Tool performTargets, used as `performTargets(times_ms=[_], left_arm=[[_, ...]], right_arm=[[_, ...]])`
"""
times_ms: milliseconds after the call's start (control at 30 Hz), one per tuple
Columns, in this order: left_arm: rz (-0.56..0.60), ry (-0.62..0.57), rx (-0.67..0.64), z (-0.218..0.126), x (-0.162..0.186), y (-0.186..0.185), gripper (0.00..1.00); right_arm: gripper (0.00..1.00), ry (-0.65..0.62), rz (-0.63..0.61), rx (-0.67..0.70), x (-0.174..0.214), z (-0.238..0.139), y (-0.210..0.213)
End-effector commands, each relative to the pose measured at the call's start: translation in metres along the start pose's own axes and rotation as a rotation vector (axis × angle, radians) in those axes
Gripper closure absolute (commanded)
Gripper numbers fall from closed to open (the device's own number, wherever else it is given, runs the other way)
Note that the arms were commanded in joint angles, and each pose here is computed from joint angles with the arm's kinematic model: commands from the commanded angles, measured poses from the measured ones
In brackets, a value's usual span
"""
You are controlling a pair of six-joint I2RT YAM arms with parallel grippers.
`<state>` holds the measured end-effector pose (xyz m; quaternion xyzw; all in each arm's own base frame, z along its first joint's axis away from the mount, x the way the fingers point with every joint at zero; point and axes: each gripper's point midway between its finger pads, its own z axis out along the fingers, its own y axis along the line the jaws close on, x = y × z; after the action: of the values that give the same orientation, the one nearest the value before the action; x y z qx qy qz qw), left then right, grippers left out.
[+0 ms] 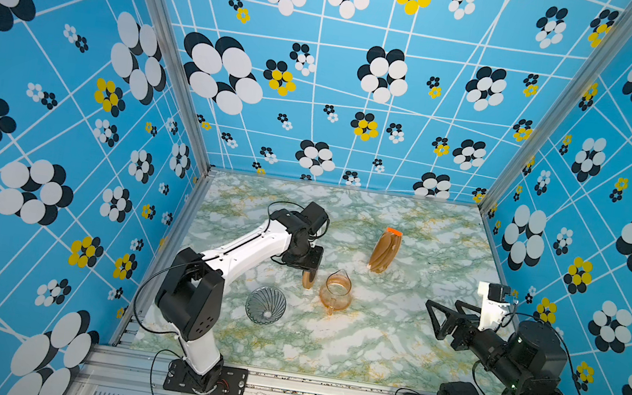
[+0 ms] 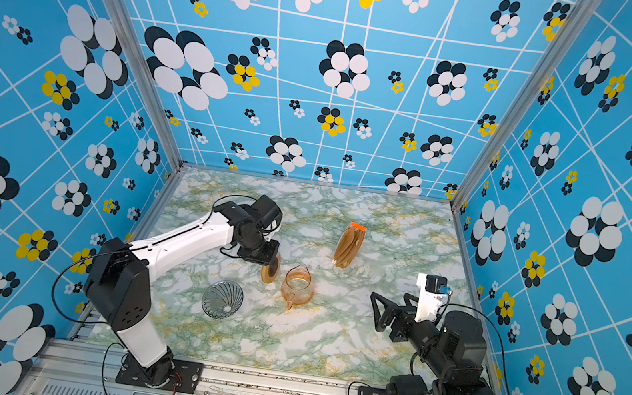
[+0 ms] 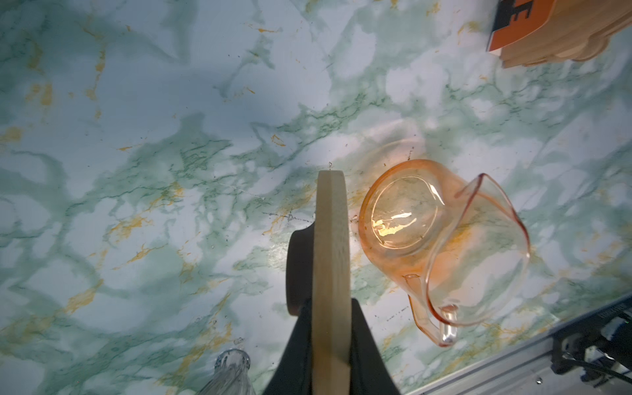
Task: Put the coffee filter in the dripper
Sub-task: 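Carry the ring over the pitcher with the left gripper while the right arm shifts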
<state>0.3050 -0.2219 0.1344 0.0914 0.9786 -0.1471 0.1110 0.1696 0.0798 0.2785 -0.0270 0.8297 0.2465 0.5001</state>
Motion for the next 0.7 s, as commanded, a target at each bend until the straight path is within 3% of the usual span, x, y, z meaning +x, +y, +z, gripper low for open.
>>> performTargets(times_ms=[0,133,400,667], left_arm=[[-0.041,-0.089,0.11,-0.026,-0.008,-0.011,0.84],[-0.105,-0.175,0.265,-0.048,-0.012,-0.02,0.84],[-0.158,-0.221,0.532,-0.064,-0.004,-0.053,0.84],[-0.203,-0.277,0.699,-0.067,0.004,-0.068,0.84]], right_arm=[[0.01,0.015,0.001,-0.127,-0.005,0.003,0.023],[0.01,0.086,0.004,-0.317,0.006,0.005,0.052],[0.01,0.161,0.005,-0.36,0.019,0.006,0.057],[0.02,0.17,-0.003,-0.316,0.021,0.01,0.049]])
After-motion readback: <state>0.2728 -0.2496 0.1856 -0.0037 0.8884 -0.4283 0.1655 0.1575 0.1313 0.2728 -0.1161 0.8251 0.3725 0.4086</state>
